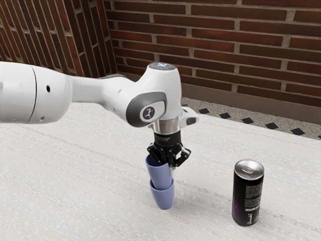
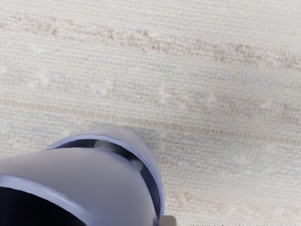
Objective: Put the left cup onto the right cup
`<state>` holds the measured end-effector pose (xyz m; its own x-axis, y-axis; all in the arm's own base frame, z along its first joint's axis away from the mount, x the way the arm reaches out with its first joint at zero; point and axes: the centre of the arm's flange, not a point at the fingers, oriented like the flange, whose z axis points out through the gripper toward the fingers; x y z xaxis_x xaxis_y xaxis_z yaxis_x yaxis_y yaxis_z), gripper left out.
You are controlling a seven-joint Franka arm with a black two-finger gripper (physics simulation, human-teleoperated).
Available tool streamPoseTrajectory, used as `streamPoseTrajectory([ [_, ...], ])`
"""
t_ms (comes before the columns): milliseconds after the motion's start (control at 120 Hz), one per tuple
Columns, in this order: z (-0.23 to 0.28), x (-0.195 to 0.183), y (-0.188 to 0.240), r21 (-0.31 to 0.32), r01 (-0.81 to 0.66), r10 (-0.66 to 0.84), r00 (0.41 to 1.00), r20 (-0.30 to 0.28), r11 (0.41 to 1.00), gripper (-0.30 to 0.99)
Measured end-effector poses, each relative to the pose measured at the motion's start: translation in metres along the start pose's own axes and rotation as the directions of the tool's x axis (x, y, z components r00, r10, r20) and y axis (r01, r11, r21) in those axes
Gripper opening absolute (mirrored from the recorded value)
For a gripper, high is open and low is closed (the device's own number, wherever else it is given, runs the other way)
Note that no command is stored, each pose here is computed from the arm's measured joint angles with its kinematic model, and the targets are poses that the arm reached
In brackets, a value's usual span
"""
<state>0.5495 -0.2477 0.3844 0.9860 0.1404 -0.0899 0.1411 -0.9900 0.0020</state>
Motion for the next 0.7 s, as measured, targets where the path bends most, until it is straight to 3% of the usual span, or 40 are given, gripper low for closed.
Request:
streamPoseTrajectory([
  [133, 0.006, -0.001, -0.003, -0.003, 0.012, -0.012, 1.000, 0.016, 1.000, -0.09],
  [367, 0.004, -0.001, -0.003, -0.014, 0.018, -0.017, 1.000, 0.015, 1.000, 0.39],
  [608, -0.106, -0.016, -0.021, -0.087, 0.007, -0.018, 0.993, -0.120, 0.996, 0.58],
  [700, -0.139, -0.020, -0.028, -0.074, -0.018, 0.007, 0.989, -0.148, 0.997, 0.62],
])
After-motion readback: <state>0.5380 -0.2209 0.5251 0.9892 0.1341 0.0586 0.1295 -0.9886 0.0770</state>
